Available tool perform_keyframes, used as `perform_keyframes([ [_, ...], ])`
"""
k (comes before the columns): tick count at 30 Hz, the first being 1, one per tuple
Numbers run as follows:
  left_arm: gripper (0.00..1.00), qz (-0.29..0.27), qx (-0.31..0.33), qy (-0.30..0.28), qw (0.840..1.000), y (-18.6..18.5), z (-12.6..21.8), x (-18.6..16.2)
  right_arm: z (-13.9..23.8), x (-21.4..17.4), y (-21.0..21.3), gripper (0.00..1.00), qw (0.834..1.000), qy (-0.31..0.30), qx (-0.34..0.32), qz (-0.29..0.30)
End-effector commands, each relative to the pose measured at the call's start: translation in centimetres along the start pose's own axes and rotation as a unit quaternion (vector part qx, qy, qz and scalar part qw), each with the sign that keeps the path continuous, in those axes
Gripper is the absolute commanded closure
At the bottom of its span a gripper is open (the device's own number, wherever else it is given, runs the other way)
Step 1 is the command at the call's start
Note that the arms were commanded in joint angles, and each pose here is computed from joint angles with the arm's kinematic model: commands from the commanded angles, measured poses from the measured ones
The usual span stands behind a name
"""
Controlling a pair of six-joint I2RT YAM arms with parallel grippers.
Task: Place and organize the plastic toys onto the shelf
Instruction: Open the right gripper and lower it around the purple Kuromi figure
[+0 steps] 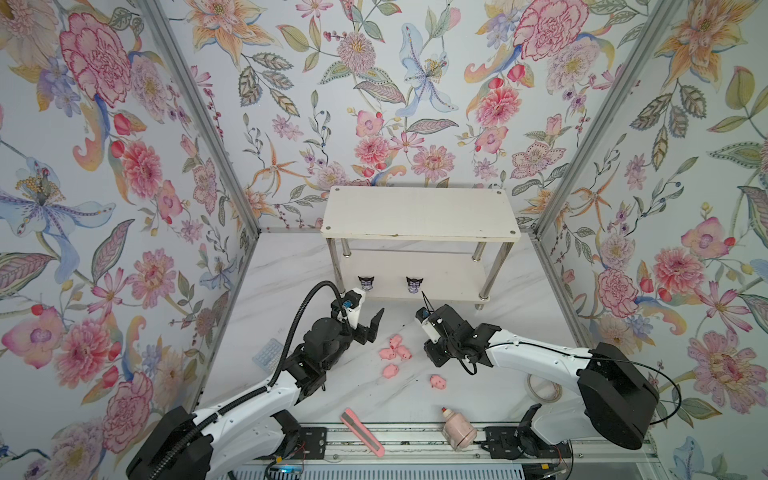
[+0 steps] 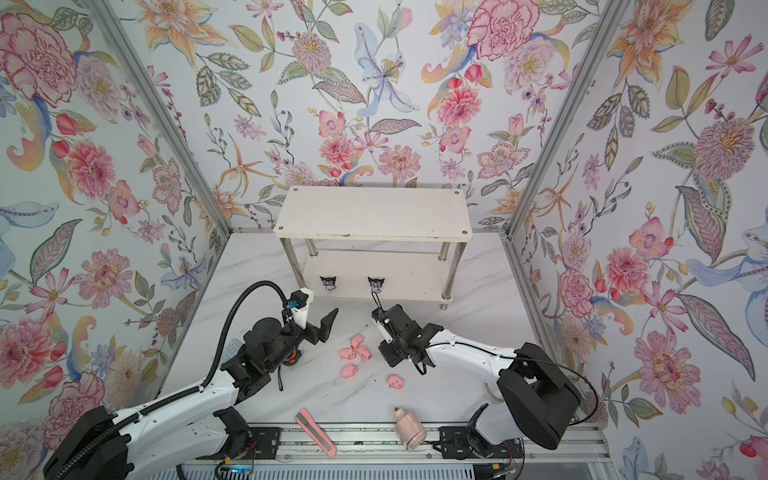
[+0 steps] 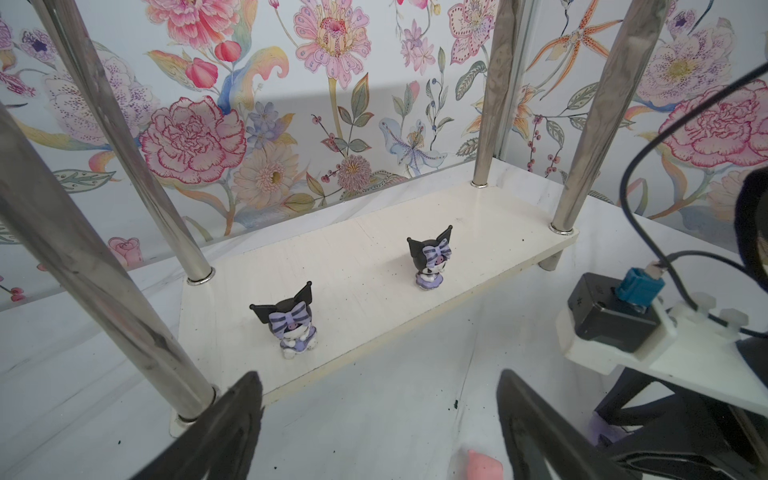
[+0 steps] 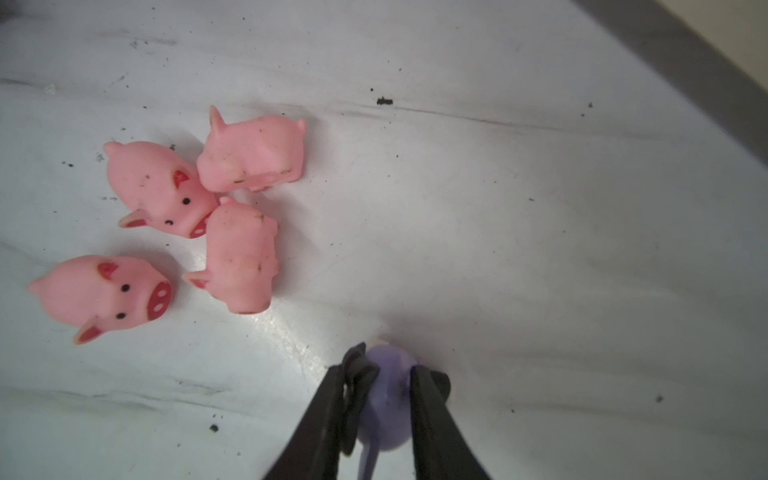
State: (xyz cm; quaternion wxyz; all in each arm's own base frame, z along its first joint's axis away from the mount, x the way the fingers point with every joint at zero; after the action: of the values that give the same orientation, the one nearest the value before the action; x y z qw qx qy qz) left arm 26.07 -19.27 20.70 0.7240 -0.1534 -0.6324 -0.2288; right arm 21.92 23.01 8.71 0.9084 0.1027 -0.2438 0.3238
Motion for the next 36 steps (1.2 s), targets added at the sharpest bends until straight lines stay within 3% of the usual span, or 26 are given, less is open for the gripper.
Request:
perform_keyframes([
  [1, 0.11, 0.008, 0.008, -0.004, 1.000, 0.5, 0.3, -0.5, 2.8, 2.5, -1.0, 0.73, 0.997, -0.060, -0.035, 0.037],
  [6, 0.11, 0.010, 0.001, -0.007, 1.000, 0.3, 0.2, -0.5, 5.3, 4.3, -2.6, 0.86, 0.986, -0.128, -0.069, 0.084],
  [11, 0.11, 0.008, -0.002, -0.009, 1.000, 0.3, 0.3, -0.4, 6.2, 3.9, -2.9, 0.86, 0.986, -0.141, -0.064, 0.057],
  [13, 0.11, 0.006, 0.000, -0.011, 1.000, 0.4, 0.4, -0.4, 6.1, 3.4, -2.4, 0.87, 0.990, -0.129, -0.044, 0.032],
  [15, 0.11, 0.006, 0.003, -0.013, 1.000, 0.6, 0.6, -0.4, 5.7, 2.5, -2.4, 0.97, 0.994, -0.095, -0.038, -0.025],
  [17, 0.11, 0.006, 0.005, -0.014, 1.000, 0.7, 0.7, -0.4, 5.0, 1.6, -1.4, 1.00, 0.996, -0.051, -0.006, -0.069],
  [22, 0.11, 0.008, 0.006, -0.016, 1.000, 0.8, 0.8, -0.5, 2.6, -0.4, 2.6, 1.00, 0.994, -0.006, 0.062, -0.095],
  [28, 0.11, 0.011, 0.002, -0.016, 1.000, 0.7, 0.9, -0.5, -0.1, -2.5, 4.0, 1.00, 0.993, 0.037, 0.052, -0.097],
  [36, 0.11, 0.008, 0.011, -0.018, 1.000, 1.1, 1.3, -0.5, -1.0, -4.3, 0.8, 1.00, 0.984, 0.062, 0.008, -0.167],
])
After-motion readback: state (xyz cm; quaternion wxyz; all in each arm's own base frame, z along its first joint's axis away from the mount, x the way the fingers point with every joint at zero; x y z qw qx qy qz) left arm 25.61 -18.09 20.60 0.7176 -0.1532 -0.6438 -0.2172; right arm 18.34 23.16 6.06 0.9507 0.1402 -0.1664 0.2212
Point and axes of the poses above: each gripper's point midway between its finger pads, its own z axis back along the fingers, its own y axis along the line the jaws close on, x = y × z, the point moved 3 cm from there along z, back along the fingers, and after that the axes turned 3 degrees about -z, right-handed, at the moved point
